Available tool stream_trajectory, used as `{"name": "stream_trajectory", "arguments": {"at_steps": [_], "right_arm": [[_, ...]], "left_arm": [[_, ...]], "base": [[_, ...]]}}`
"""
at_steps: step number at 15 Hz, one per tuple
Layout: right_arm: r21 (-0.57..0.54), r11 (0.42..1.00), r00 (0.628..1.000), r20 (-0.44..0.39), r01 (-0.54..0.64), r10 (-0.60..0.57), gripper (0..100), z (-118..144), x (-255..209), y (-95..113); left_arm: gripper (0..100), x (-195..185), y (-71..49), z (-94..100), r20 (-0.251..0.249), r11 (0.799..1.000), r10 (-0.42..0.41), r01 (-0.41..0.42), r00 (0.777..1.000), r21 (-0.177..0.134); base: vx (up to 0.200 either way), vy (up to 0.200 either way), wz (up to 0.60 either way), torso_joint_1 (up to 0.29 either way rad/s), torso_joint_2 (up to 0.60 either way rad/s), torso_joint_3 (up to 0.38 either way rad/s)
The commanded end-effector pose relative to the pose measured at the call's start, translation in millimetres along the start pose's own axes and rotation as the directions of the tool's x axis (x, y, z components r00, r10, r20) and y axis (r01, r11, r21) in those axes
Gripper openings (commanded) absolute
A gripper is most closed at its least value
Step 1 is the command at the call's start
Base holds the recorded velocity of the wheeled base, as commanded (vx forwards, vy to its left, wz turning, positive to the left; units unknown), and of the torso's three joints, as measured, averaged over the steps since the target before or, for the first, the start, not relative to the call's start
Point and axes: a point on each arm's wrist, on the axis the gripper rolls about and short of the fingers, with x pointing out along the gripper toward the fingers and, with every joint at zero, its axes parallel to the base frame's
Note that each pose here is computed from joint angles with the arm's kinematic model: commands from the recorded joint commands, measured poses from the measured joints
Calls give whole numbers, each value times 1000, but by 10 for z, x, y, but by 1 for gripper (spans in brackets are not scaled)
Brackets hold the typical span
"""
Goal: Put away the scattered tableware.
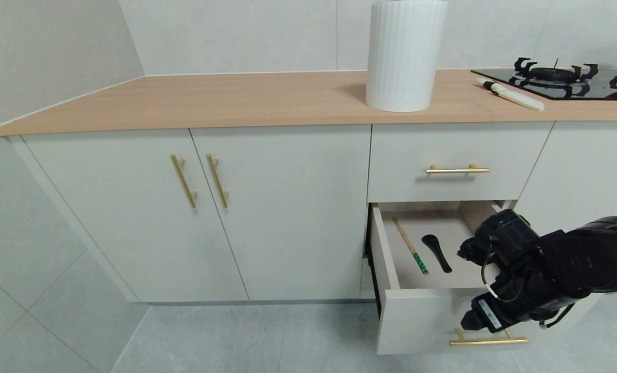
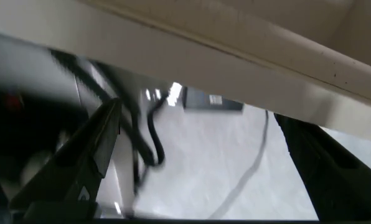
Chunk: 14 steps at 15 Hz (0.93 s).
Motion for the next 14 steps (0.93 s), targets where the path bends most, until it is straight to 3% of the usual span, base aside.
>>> {"name": "stream_trajectory", "arguments": {"at_steps": [1,14], "right_arm": [[34,999,1000,10,3,-3,100,30,115,-5],[245,968,963,244,50,-112,100,311,712,-198]], "left_arm": [[100,0,0,0,0,1000,0,0,1000,0],[100,0,0,0,0,1000,0,0,1000,0]], "base": [[0,0,0,0,0,0],[0,0,0,0,0,0]]}}
